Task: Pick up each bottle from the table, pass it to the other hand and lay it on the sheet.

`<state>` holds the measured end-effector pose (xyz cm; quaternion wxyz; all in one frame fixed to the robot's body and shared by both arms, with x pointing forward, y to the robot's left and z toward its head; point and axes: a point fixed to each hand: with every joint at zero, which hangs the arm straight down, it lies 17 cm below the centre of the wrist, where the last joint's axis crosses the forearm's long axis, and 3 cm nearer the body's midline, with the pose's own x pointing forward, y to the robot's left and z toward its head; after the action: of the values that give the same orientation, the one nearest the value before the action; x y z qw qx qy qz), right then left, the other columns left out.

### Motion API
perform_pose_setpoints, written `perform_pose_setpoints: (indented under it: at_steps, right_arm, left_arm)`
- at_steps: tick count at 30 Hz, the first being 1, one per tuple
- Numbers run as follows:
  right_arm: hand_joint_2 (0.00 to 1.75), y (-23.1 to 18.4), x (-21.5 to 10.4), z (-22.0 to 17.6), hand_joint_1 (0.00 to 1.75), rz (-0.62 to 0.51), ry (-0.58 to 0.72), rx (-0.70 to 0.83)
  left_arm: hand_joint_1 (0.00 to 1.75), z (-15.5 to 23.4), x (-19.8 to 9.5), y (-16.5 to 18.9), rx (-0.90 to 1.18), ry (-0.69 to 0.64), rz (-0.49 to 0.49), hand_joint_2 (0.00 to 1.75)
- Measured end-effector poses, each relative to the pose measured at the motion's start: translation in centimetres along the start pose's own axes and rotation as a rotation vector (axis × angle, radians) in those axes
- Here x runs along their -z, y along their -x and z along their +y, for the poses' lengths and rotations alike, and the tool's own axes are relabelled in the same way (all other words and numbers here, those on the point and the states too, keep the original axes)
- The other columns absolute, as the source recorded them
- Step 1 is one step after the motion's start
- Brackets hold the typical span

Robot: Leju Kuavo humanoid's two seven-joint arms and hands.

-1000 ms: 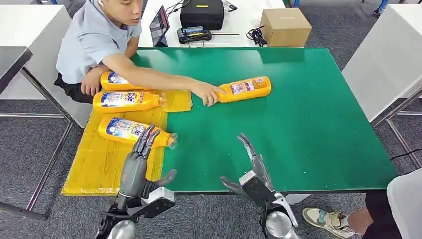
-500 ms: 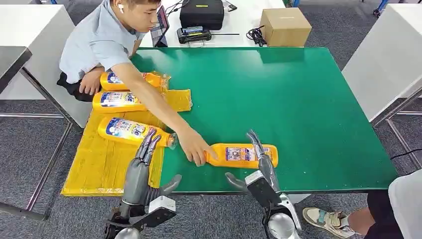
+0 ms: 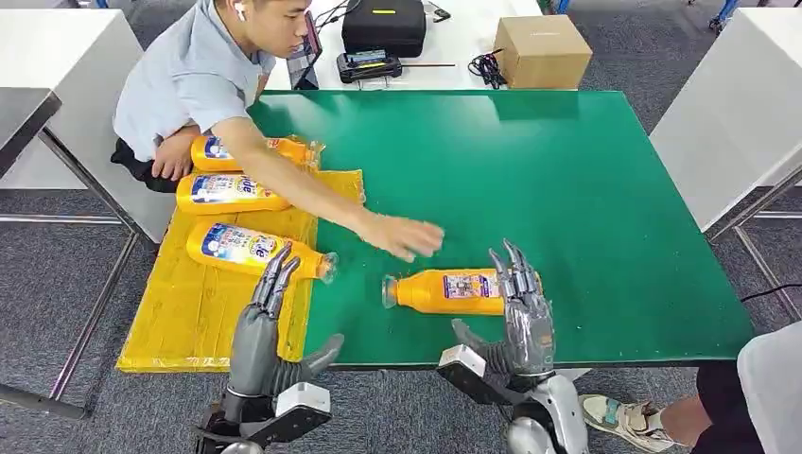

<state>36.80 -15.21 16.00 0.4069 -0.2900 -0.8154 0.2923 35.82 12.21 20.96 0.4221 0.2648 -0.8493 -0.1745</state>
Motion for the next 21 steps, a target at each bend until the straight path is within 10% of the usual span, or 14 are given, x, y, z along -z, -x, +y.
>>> perform_pose_setpoints:
  at_steps: [21]
  right_arm:
    - [1.75, 4.8, -2.5, 1.9, 0.00, 0.088, -0.113, -0.205]
  left_arm:
    - [0.00, -0.4, -0.5, -0.3, -0.076, 0.012, 0.023, 1.75]
